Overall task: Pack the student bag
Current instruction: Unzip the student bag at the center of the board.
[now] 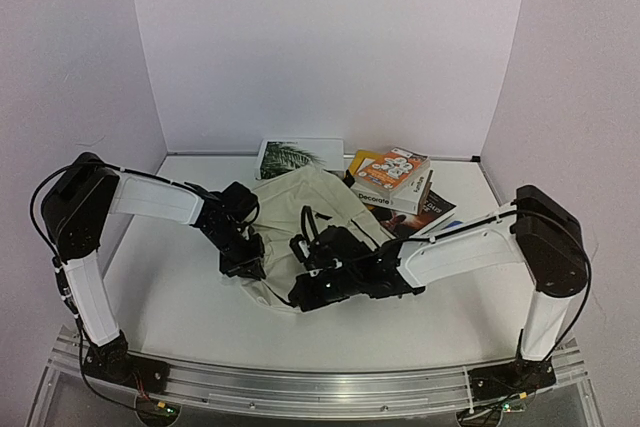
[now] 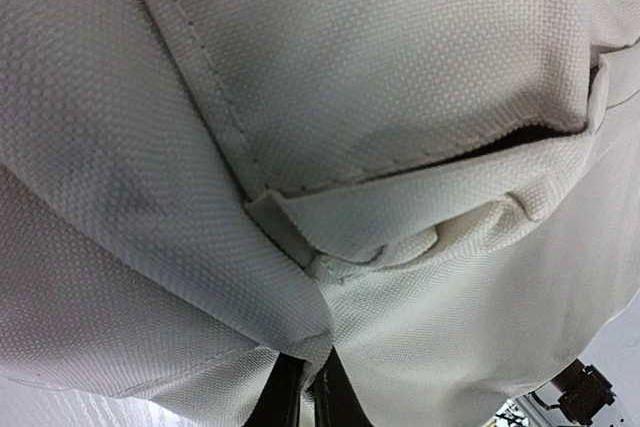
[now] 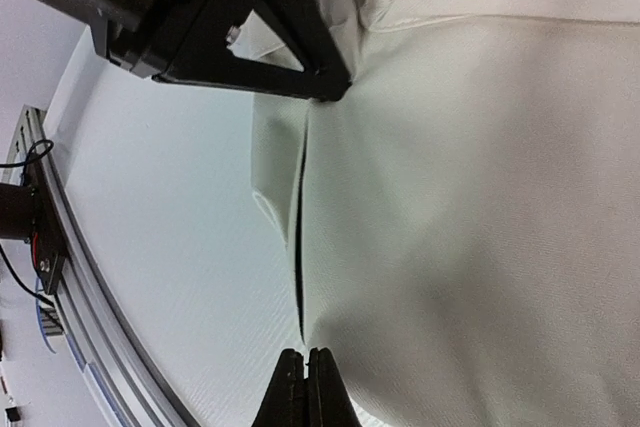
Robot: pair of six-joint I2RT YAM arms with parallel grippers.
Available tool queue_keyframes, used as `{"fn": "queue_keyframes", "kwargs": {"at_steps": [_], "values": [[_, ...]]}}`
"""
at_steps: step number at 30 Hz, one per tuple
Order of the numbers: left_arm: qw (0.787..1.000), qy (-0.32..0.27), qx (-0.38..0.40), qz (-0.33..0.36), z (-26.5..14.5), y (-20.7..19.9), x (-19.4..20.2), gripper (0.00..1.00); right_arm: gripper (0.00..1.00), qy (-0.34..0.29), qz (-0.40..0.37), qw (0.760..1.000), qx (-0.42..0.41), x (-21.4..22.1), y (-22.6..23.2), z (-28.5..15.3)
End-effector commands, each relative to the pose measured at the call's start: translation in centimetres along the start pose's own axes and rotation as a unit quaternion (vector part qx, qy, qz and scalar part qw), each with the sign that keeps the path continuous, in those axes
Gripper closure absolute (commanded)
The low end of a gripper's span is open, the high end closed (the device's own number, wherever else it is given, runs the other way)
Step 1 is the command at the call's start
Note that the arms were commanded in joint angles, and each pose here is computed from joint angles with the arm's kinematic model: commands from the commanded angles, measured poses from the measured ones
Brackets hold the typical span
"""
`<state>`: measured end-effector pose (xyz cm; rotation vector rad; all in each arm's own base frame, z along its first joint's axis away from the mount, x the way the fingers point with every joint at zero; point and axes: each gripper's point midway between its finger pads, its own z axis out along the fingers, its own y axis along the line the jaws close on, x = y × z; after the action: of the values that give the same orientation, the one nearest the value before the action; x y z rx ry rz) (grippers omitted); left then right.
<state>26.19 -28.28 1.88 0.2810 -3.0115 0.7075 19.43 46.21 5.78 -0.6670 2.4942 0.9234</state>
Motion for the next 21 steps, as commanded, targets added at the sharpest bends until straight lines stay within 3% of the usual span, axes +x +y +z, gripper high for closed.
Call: {"fn": "queue_keyframes", "kwargs": {"at_steps": [1,3,9,21], "values": [[0.998,-0.017,-0.056,0.004,0.0,1.9,-0.6,0.97,1.00,-0.068,-0.017,0.995,0.068,-2.9,-1.1,-3.6],[0.997,-0.021,-0.068,0.007,-0.2,2.3,-0.8,1.00,1.00,-0.101,-0.010,0.985,0.142,-3.9,-3.5,-5.4],[0.996,-0.028,-0.083,0.000,-0.7,3.5,-1.0,1.00,1.00,-0.141,-0.013,0.962,0.235,-4.7,-6.7,-8.2],[0.995,-0.055,-0.082,-0.023,-2.8,5.5,-1.4,1.00,1.00,-0.155,0.001,0.955,0.253,-4.1,-8.0,-10.4]]}}
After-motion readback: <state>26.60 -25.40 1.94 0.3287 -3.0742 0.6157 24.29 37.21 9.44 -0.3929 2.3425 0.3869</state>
